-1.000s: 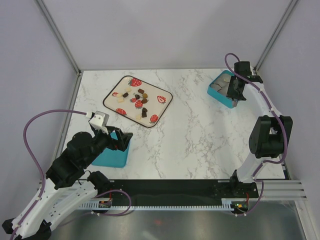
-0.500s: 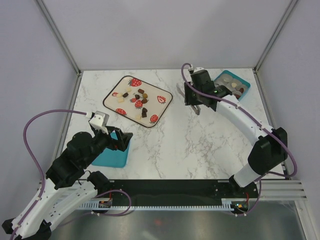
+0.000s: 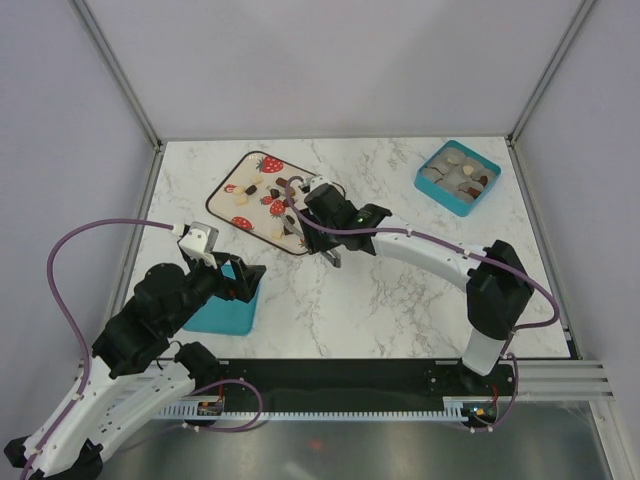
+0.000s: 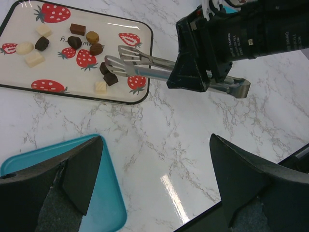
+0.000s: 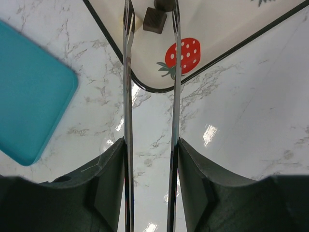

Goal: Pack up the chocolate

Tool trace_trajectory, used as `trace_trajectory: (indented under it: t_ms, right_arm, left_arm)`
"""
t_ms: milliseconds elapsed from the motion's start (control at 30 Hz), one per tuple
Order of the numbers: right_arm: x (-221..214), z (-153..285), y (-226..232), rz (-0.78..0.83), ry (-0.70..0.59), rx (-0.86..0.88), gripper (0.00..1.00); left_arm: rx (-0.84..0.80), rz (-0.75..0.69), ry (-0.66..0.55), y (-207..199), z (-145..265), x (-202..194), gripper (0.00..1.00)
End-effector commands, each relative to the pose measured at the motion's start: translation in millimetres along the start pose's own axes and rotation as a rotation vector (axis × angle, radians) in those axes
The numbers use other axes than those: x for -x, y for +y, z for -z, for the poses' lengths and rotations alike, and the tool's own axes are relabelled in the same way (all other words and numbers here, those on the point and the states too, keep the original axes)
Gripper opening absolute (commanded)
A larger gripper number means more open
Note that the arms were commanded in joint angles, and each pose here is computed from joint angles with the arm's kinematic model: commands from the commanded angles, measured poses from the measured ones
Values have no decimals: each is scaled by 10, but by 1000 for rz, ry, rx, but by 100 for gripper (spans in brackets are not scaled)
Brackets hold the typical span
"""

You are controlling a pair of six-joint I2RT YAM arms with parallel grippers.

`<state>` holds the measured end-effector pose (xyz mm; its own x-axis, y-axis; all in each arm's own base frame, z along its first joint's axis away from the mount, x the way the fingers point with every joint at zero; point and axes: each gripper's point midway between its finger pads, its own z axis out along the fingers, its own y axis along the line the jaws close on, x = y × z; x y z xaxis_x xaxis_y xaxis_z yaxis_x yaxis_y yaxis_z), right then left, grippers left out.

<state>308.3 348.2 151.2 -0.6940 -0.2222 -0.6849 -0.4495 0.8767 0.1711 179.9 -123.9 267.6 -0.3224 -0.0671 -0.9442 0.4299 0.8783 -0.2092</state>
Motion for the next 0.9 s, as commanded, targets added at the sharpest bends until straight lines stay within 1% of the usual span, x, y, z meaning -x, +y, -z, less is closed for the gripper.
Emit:
trace_trajectory:
  t_ms: [0,233,667,867]
  right_arm:
    - [182,-12,137,-22,-57,11,52]
    - [-73,-117,168,19,-10,-16,52]
    - [-238,-357,130,41,34,-64,52]
    - [-275,-471,182,45,54,-52,51]
  left_arm:
    - [-5,-38,-28,3,-14,53,100]
    - [-12,-38,-24,-10,-16,47,100]
    - [-7,-38,-26,-3,-20,50,100]
    - [-9,-38,-28,-6,-11,57,100]
